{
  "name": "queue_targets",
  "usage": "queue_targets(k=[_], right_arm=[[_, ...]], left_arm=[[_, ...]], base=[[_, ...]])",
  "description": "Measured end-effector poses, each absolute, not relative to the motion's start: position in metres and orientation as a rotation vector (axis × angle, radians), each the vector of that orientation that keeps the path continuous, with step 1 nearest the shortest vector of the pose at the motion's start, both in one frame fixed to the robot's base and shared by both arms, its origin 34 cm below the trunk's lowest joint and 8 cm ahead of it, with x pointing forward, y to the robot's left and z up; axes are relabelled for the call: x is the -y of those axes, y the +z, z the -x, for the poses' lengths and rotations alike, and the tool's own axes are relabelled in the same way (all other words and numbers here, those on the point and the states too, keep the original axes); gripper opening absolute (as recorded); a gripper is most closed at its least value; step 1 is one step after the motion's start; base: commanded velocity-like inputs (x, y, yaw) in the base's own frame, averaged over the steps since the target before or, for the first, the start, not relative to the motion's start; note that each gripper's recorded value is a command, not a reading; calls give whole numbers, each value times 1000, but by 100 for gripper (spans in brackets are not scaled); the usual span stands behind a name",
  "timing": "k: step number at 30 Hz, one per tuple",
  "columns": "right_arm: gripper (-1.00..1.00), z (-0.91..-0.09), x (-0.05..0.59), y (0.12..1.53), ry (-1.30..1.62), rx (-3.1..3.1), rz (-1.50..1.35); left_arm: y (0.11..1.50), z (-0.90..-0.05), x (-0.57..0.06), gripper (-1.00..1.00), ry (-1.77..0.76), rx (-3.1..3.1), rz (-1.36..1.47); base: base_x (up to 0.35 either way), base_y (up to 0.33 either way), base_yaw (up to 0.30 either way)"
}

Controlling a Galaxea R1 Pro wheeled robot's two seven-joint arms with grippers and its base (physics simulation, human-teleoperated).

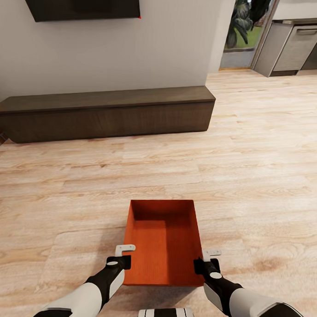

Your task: Move the two storage containers from the living room to the garage. In the garage, place one container on the floor and stack the other container on top of it (either order is fine).

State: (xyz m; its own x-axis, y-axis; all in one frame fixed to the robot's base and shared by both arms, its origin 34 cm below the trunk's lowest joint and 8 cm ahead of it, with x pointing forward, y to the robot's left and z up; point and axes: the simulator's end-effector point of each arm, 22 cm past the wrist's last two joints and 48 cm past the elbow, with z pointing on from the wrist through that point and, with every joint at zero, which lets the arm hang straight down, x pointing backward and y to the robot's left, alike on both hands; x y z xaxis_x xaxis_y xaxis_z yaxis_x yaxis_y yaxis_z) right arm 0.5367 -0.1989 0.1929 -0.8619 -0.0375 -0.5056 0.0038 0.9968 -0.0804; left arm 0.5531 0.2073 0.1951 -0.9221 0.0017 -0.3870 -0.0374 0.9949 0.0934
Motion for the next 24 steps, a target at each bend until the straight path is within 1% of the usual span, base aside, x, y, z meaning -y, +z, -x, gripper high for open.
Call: queue_targets(k=[12, 24], right_arm=[[-100, -541, 195, 199, -101, -2588, 136], [-100, -547, 196, 225, -103, -2588, 136]], left_arm=[[199, -552, -211, -100, 140, -2745, 67], [224, -556, -210, -100, 130, -2752, 99]], base=[[0, 0, 0], [0, 0, 0]])
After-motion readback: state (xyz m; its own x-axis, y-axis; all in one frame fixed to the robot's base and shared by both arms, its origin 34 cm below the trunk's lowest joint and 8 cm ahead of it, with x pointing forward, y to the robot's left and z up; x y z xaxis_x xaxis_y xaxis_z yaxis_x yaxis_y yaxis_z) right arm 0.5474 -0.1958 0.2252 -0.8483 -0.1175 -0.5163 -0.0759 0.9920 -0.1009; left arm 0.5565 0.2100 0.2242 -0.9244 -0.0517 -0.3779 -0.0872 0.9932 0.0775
